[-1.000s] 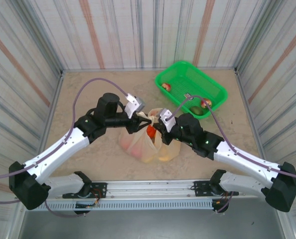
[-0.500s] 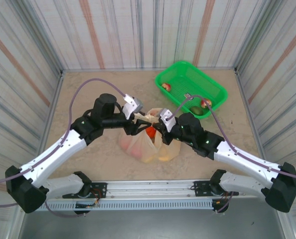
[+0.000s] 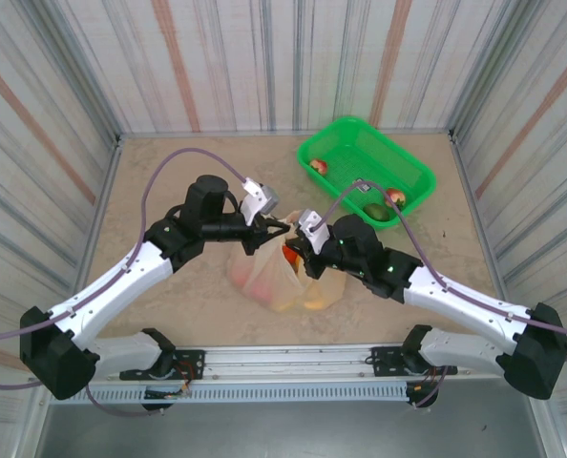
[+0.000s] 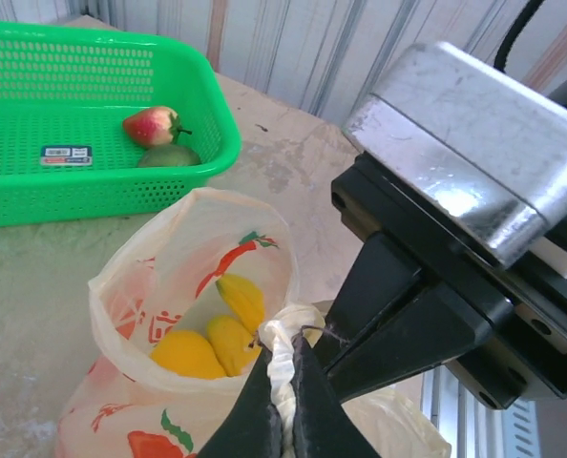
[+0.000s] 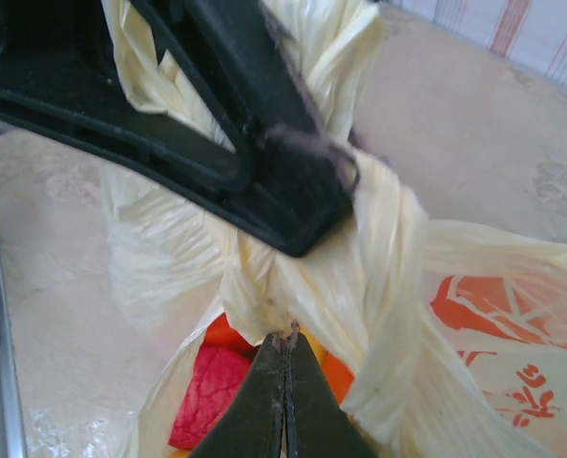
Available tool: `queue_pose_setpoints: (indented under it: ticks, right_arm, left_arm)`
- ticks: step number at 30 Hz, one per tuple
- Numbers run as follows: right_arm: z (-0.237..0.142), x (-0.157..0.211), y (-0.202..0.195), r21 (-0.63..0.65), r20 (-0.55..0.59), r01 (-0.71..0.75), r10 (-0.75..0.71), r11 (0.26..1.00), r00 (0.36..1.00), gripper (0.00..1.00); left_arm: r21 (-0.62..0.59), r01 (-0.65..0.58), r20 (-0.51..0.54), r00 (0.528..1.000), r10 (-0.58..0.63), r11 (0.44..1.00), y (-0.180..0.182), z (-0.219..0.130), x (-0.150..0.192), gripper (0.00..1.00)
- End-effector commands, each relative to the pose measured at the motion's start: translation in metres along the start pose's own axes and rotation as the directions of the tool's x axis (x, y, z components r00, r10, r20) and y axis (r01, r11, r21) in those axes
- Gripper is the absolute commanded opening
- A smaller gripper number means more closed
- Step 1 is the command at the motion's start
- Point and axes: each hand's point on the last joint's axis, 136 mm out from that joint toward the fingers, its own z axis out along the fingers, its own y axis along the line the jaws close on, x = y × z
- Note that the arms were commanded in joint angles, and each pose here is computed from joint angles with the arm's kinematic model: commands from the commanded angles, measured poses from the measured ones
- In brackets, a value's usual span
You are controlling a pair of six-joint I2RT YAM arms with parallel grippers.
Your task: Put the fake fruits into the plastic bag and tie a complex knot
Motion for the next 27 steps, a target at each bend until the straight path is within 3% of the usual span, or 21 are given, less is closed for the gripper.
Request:
queue_pose_setpoints:
  ticks: [1,4,7,10,12,16,19,27]
  right_arm:
    - [-0.009,-0.017,0.008,-0.055,-0.003,0.005,-0.005,0.999,1.0,0.14]
    - [-0.041,-0.035,0.017,-0.153,-0.01,0.027,-0.029,0.988,1.0,0.31]
    - [-0.085,-0.059,0.027,-0.297,0.034,0.024,-0.014,0.955,0.999,0.36]
    - [-0.105,-0.069,0.019,-0.315,0.028,0.031,-0.023,0.949,0.999,0.36]
    - [-0.104,-0.065,0.01,-0.29,-0.007,0.06,-0.065,0.955,0.998,0.36]
    - [-0.086,-0.048,0.01,-0.361,-0.079,0.103,-0.141,0.927,0.987,0.43]
    - [-0.074,-0.042,0.019,-0.427,-0.055,0.17,-0.213,0.888,0.975,0.46]
    - [-0.057,-0.041,0.004,-0.387,-0.029,0.3,-0.336,0.872,0.941,0.4]
  left_arm:
    - [0.039,-0.073,0.047,0.996,0.071,0.997,-0.008,-0.007,-0.012,0.0]
    - [0.015,-0.12,0.069,0.99,0.119,0.993,-0.008,-0.011,-0.013,0.0]
    - [0.0,-0.147,0.103,0.984,0.146,0.989,-0.007,-0.016,-0.015,0.0]
    - [0.002,-0.161,0.131,0.978,0.16,0.987,-0.008,-0.018,-0.014,0.0]
    - [0.018,-0.165,0.139,0.977,0.161,0.986,-0.01,-0.018,-0.011,0.0]
    - [0.053,-0.181,0.15,0.974,0.171,0.982,-0.016,-0.019,-0.009,0.0]
    - [0.067,-0.194,0.152,0.971,0.182,0.979,-0.019,-0.019,-0.008,0.0]
    - [0.072,-0.215,0.162,0.966,0.202,0.974,-0.023,-0.024,-0.008,0.0]
